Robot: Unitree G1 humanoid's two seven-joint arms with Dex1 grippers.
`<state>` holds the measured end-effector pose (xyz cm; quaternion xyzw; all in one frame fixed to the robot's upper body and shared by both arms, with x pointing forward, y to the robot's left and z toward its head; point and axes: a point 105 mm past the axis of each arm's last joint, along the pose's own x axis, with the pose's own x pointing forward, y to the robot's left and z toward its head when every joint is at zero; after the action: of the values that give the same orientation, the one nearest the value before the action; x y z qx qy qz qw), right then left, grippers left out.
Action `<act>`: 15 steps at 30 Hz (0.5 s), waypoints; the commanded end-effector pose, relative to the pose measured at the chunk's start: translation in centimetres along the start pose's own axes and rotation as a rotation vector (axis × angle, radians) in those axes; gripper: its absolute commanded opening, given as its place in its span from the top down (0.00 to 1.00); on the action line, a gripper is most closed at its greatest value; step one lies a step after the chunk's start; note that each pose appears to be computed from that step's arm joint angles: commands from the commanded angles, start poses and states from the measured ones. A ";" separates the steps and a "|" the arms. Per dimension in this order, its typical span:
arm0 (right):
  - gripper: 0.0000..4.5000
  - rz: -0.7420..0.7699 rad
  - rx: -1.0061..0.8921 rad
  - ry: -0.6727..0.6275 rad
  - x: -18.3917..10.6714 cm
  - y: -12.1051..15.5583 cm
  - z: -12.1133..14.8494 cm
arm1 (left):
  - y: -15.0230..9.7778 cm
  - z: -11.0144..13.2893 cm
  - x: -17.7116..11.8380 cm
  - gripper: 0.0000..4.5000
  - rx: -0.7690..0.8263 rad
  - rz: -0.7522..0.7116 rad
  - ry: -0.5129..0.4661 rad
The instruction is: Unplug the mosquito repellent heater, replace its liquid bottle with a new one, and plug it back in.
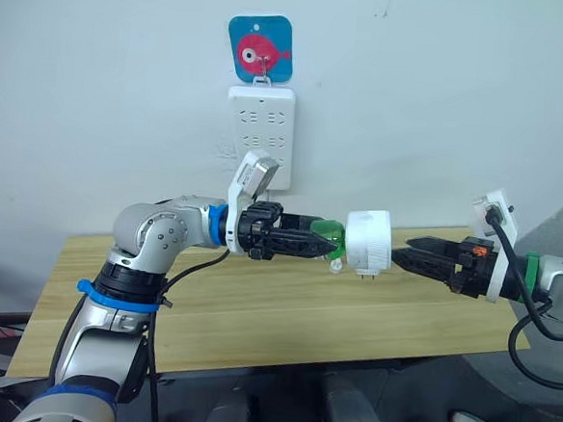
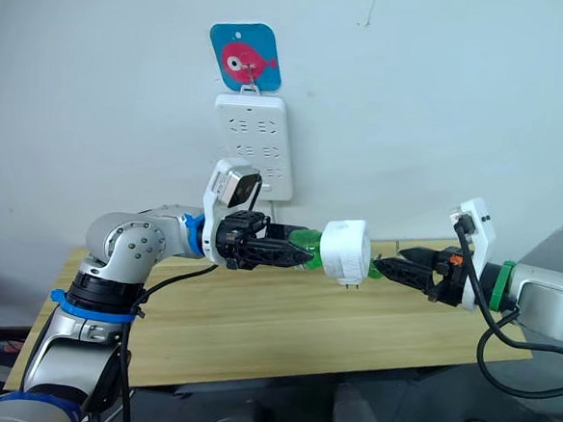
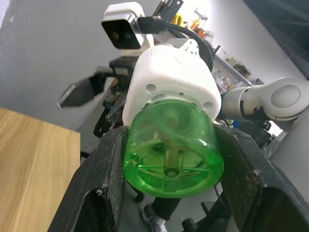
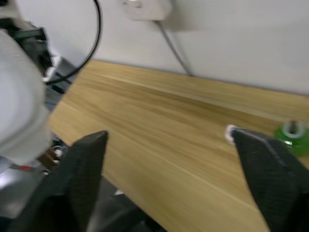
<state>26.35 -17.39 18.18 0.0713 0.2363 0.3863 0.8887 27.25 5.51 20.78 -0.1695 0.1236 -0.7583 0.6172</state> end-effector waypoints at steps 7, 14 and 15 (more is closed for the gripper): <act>0.00 0.047 -0.444 0.213 -2.8 0.6 -1.3 | -0.2 -0.4 -0.3 0.48 0.122 0.015 0.062; 0.00 0.220 -0.777 0.215 -3.5 4.6 0.5 | 1.2 -2.4 -0.5 0.48 0.350 0.056 0.168; 0.00 0.234 -0.794 0.178 -3.3 5.3 1.1 | 1.4 -2.6 -0.5 0.48 0.382 0.060 0.179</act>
<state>21.87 -17.10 20.53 -0.2661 0.1762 0.5364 0.7813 27.64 5.78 17.44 -0.0094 0.0663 -0.7549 0.6524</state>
